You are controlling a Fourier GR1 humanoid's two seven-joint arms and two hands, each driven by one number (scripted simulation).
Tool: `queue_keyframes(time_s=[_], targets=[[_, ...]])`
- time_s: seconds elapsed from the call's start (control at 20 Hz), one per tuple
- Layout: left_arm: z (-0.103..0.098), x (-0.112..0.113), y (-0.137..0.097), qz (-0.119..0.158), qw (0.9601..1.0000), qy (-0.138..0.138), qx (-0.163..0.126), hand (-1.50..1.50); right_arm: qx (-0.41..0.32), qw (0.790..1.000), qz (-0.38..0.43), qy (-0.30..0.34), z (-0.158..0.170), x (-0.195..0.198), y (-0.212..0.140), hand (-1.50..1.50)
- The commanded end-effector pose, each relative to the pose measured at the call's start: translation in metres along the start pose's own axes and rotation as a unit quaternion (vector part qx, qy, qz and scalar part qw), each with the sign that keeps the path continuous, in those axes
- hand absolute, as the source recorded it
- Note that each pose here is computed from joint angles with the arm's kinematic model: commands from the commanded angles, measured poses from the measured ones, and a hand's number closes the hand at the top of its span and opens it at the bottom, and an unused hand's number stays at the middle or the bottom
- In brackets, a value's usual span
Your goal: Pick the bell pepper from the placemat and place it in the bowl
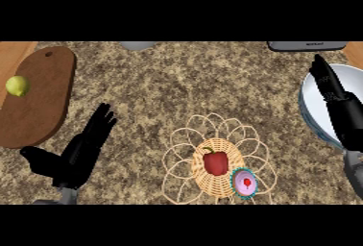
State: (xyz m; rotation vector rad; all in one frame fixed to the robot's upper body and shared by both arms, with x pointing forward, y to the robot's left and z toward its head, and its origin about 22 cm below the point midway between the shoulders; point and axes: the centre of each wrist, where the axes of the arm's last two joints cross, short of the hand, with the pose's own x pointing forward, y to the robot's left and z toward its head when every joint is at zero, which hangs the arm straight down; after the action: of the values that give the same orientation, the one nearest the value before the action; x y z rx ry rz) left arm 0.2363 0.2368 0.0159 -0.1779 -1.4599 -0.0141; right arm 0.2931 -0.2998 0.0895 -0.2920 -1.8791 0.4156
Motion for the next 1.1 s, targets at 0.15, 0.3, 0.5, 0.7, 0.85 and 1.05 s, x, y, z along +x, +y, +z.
queue_keyframes(time_s=[0.15, 0.3, 0.5, 0.7, 0.85, 1.05], targets=[[-0.01, 0.033, 0.052, -0.123, 0.9848, -0.05, 0.112, 0.0, 0.08, 0.985, 0.002, -0.15, 0.001, 0.063, 0.035, 1.5], [-0.007, 0.038, 0.065, -0.144, 0.9801, -0.041, 0.13, 0.0, 0.076, 0.946, 0.311, -0.057, -0.006, 0.045, -0.038, 1.5], [0.003, 0.039, 0.09, -0.169, 0.9648, -0.035, 0.198, 0.0, -0.055, 0.973, 0.224, 0.029, 0.057, 0.019, 0.019, -1.5], [-0.002, 0.043, 0.092, -0.17, 0.9665, -0.04, 0.188, 0.0, -0.023, 0.969, 0.244, -0.019, 0.114, 0.045, 0.07, -1.5], [-0.003, 0.045, 0.083, -0.175, 0.9676, -0.051, 0.174, 0.0, -0.031, 0.963, 0.266, 0.002, 0.157, 0.055, 0.085, -1.5], [-0.021, 0.052, 0.082, -0.169, 0.9698, -0.059, 0.166, 0.0, -0.072, 0.955, 0.285, 0.037, 0.16, 0.105, 0.074, -1.5]])
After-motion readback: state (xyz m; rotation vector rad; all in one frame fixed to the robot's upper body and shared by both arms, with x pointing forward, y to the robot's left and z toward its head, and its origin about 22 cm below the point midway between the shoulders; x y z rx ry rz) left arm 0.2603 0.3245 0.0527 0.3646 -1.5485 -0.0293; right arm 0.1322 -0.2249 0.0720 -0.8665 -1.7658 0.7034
